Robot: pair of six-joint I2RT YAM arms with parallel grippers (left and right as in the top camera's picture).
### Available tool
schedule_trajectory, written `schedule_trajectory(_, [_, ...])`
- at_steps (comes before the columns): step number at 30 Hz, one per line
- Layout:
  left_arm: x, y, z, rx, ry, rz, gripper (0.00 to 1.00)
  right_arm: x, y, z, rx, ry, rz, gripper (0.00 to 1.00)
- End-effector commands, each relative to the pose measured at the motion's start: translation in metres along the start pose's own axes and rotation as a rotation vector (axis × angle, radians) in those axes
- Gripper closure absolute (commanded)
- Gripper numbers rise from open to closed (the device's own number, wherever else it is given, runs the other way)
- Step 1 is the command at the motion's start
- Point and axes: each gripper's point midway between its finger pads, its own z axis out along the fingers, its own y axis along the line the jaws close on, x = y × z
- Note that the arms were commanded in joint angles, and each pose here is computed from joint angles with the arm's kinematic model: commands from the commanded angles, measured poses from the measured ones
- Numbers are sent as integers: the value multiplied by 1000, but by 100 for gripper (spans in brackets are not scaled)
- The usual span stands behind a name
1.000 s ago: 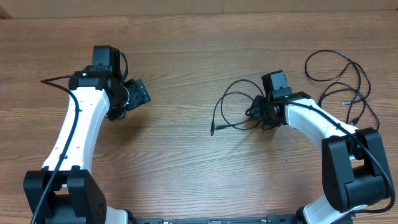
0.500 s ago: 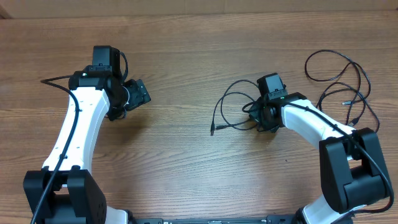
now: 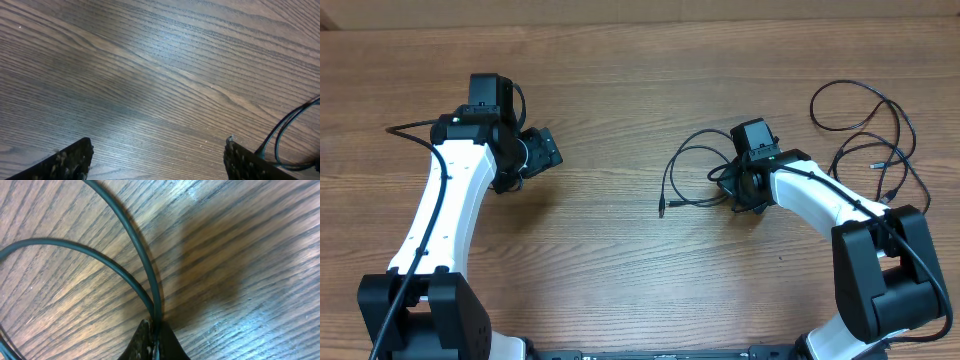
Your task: Untangle cables
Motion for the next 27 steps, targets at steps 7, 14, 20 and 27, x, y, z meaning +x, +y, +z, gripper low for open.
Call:
schedule_trajectory(7, [-6,-5,-7,19,-21,19,16,-28,32,-29,-80,-80,-183,96])
schedule_trajectory(14, [-6,-5,-7,19,-21,19,16,-70,58,-99,-85,-251,-289,96])
schedule_trajectory(20, [-6,-6,-7,19,-21,19,17,-65,79,-119,-164,-216,-385,73])
schedule_trajectory(27, [-6,-5,-7,19,-22,19,16,-12,95,-103,-233,-64,-811,55])
